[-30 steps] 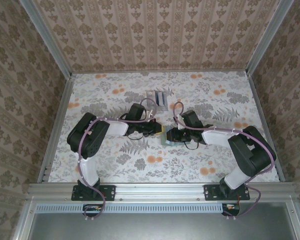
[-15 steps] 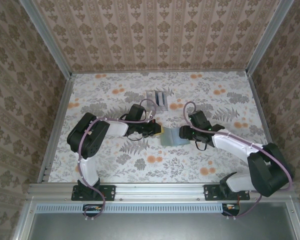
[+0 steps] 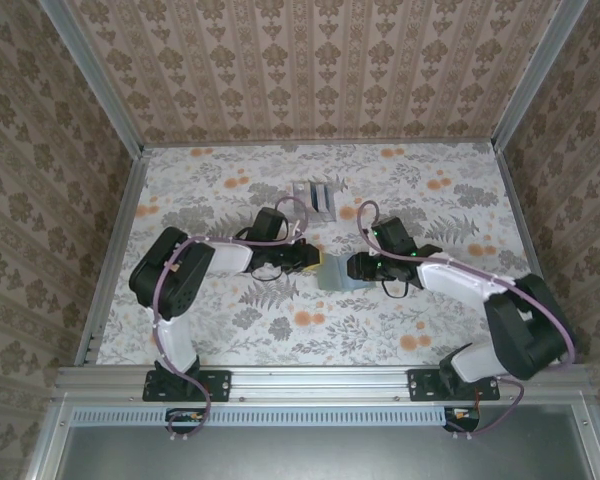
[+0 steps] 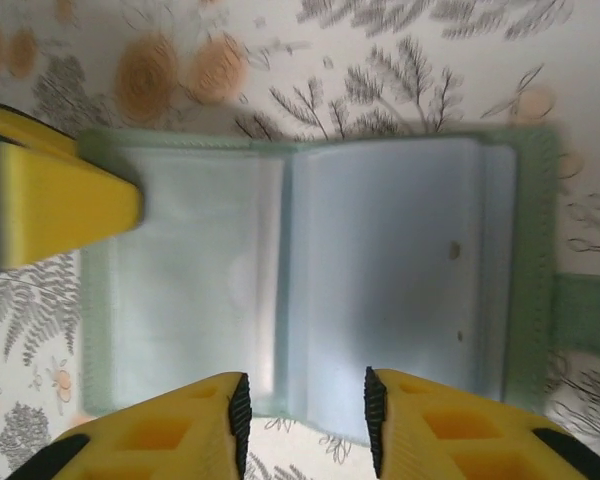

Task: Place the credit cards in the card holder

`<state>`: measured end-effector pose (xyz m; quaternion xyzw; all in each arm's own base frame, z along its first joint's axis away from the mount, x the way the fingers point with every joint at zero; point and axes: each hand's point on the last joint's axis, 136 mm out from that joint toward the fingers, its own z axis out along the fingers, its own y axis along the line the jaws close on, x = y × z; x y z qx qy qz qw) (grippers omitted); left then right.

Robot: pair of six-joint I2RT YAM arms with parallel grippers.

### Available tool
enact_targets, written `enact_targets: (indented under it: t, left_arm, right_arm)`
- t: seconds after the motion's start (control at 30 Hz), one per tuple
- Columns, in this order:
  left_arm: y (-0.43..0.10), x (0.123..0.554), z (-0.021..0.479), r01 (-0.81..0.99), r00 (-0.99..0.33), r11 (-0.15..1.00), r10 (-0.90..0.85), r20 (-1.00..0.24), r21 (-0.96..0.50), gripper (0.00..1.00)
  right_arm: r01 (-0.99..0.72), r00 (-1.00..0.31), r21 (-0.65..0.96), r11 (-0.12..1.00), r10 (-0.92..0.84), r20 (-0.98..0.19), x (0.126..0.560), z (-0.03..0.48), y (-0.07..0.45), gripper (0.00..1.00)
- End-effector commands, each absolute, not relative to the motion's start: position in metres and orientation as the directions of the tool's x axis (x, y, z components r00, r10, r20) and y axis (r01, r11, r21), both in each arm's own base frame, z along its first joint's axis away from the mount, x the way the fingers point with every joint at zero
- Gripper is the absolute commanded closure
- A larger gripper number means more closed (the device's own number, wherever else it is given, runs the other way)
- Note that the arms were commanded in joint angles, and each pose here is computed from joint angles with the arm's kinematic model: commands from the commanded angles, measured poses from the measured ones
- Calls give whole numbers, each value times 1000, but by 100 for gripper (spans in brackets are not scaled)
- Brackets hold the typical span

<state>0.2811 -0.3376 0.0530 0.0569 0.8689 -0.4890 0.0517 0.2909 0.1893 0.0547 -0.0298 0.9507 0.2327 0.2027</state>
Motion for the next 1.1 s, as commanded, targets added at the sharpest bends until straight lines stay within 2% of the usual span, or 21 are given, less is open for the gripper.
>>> enact_targets:
  t: [0.0, 0.1, 0.17, 0.4, 0.53, 0.67, 0.77, 0.93, 1.07]
  left_arm:
    - [-331, 281, 58, 172, -983, 521, 41, -177, -836, 80]
    - [-326, 281, 57, 171, -983, 531, 38, -178, -830, 74]
    - [-319, 280, 56, 165, -983, 563, 29, -181, -810, 69]
    - [-297, 282, 76, 219, -963, 682, 36, -268, -697, 64]
    - [-290, 284, 87, 225, -957, 679, 18, -291, -698, 63]
    - [-268, 285, 90, 173, -956, 721, -41, -291, -671, 61]
    - [-248, 287, 96, 131, -954, 745, -84, -287, -654, 58]
    - [-215, 296, 115, 104, -930, 765, -153, -335, -636, 58]
    - [-192, 300, 131, 85, -915, 779, -185, -358, -621, 56]
  right_arm:
    - [-114, -941, 427, 897, 41, -336, 291, 32, 188, 64]
    - [-19, -946, 389, 921, 109, -306, 293, 17, 170, 66]
    - [9, -935, 369, 929, 138, -326, 295, 23, 162, 56]
    - [-67, -872, 438, 896, 161, -462, 314, 84, 173, 51]
    - [-115, -838, 457, 882, 161, -522, 337, 113, 185, 49]
    - [-114, -886, 483, 868, 131, -445, 360, 115, 209, 49]
    - [-109, -877, 487, 867, 147, -457, 383, 118, 219, 49]
    - [-134, -834, 361, 923, 91, -544, 436, 129, 220, 44]
    - [-120, -820, 306, 944, 80, -567, 471, 131, 232, 41]
